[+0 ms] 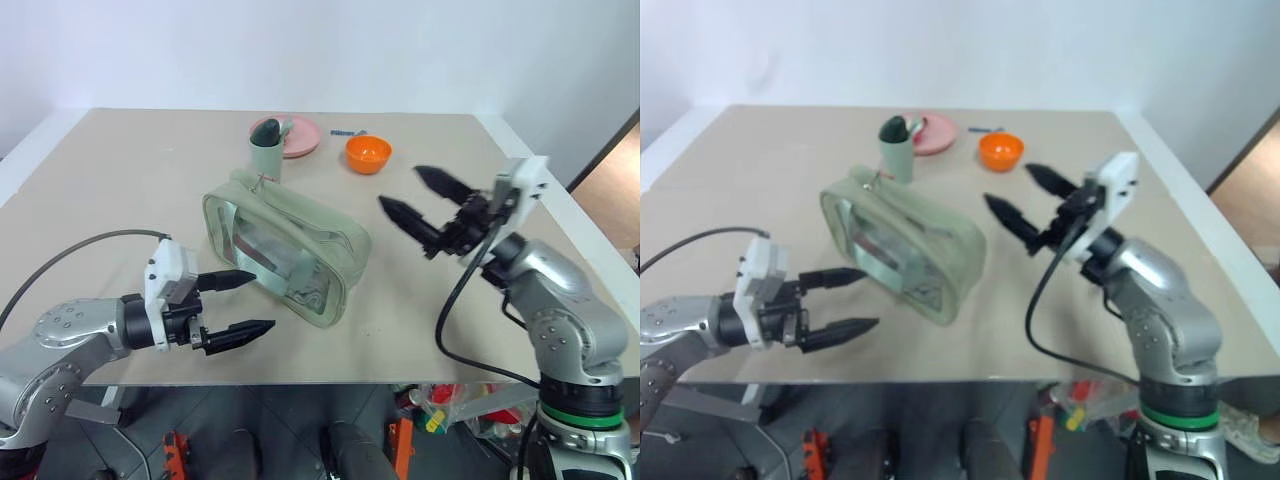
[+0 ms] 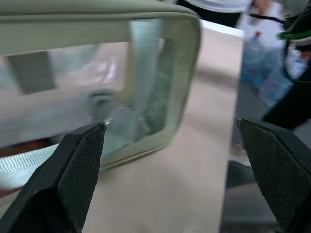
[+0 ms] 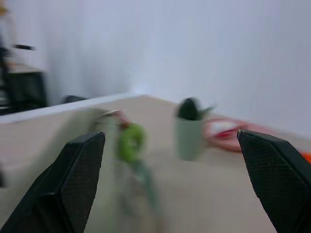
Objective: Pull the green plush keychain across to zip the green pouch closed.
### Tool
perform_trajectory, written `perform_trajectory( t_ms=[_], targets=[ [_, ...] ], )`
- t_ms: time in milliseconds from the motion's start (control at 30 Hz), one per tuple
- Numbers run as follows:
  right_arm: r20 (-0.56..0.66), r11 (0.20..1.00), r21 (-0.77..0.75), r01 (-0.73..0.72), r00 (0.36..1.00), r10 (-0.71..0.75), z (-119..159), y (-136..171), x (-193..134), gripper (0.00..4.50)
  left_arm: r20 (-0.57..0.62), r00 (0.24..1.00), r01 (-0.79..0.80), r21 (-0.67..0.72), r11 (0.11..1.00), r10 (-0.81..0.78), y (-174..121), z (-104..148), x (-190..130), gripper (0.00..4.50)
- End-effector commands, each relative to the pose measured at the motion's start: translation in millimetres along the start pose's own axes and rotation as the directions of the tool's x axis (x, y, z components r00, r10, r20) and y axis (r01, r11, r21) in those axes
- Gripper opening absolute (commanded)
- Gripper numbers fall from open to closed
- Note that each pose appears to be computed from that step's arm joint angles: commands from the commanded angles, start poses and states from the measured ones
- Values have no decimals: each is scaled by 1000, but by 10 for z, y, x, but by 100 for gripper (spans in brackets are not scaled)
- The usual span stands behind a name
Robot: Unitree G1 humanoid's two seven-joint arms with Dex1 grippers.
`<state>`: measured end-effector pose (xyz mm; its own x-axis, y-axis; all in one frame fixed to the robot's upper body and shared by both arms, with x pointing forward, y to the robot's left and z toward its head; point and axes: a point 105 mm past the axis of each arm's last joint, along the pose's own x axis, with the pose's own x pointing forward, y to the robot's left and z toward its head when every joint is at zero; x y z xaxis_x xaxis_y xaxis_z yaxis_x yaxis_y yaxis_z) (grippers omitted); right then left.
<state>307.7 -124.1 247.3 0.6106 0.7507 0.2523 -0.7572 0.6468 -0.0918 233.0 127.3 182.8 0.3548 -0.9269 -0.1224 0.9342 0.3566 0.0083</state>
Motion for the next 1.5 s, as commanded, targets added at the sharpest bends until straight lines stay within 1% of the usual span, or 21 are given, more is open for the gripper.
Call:
perform_trajectory(
  t_ms=[33, 200, 300, 400, 433, 467, 533, 600, 633, 667, 733, 767, 833, 967, 1133, 1167, 1267, 1367, 1500],
  targets=[
    [-43, 992, 36, -122, 991, 124, -74, 197, 89, 450, 8, 999, 53, 50, 997, -53, -84, 99, 74, 448],
    [-105, 985, 88, -149, 982, 158, -252, 200, 73, 450, 10, 999, 44, 75, 996, -45, -46, 136, 100, 448],
    [-123, 979, 112, -168, 976, 182, -307, 208, 51, 450, 12, 999, 35, 82, 996, -36, -33, 143, 109, 448],
    [-120, 977, 129, -169, 975, 184, -321, 195, 54, 367, 12, 1000, 23, 85, 996, -25, -31, 129, 121, 450],
    [-121, 976, 133, -173, 975, 189, -327, 194, 57, 328, 11, 1000, 21, 86, 996, -22, -29, 124, 127, 450],
    [-122, 975, 134, -177, 974, 193, -336, 194, 59, 302, 12, 1000, 19, 86, 996, -20, -31, 123, 134, 450],
    [-124, 974, 137, -181, 972, 198, -351, 190, 65, 224, 14, 1000, 17, 89, 996, -19, -32, 129, 147, 450],
    [-127, 973, 138, -185, 971, 203, -363, 187, 71, 156, 14, 1000, 15, 91, 996, -16, -27, 134, 154, 450],
    [-128, 972, 138, -188, 970, 206, -368, 188, 72, 129, 14, 1000, 13, 92, 996, -15, -25, 134, 155, 450],
    [-128, 972, 138, -190, 970, 208, -371, 187, 75, 89, 13, 1000, 11, 94, 996, -12, -21, 135, 155, 450],
    [-129, 971, 137, -196, 968, 214, -376, 186, 77, 26, 13, 1000, 7, 95, 995, -8, -14, 136, 157, 450],
    [-131, 970, 133, -201, 967, 218, -378, 186, 77, 4, 12, 1000, 3, 95, 995, -4, -8, 136, 157, 450],
    [-136, 969, 125, -215, 963, 231, -379, 187, 72, 4, 12, 1000, 0, 94, 996, -2, -9, 133, 155, 450],
    [-187, 953, 60, -299, 934, 305, -336, 147, 32, 4, 14, 1000, 2, 92, 996, -3, -13, 133, 161, 450],
    [-271, 894, -81, -440, 873, 406, -145, -23, 57, 4, 26, 1000, 7, 89, 996, -10, -14, 155, 175, 450],
    [-292, 873, -128, -471, 859, 421, -74, -101, 100, 4, 27, 1000, 9, 90, 996, -12, -9, 157, 180, 450],
    [-359, 819, -226, -527, 827, 433, 28, -308, 199, 4, 28, 1000, 11, 93, 996, -14, 3, 163, 193, 450],
    [-399, 781, -273, -561, 805, 439, 17, -422, 237, 4, 36, 999, 9, 90, 996, -13, 8, 166, 202, 450],
    [-400, 787, -272, -553, 809, 430, -5, -560, 303, 4, 42, 999, 3, 86, 996, -6, 18, 160, 210, 450]
  ],
)
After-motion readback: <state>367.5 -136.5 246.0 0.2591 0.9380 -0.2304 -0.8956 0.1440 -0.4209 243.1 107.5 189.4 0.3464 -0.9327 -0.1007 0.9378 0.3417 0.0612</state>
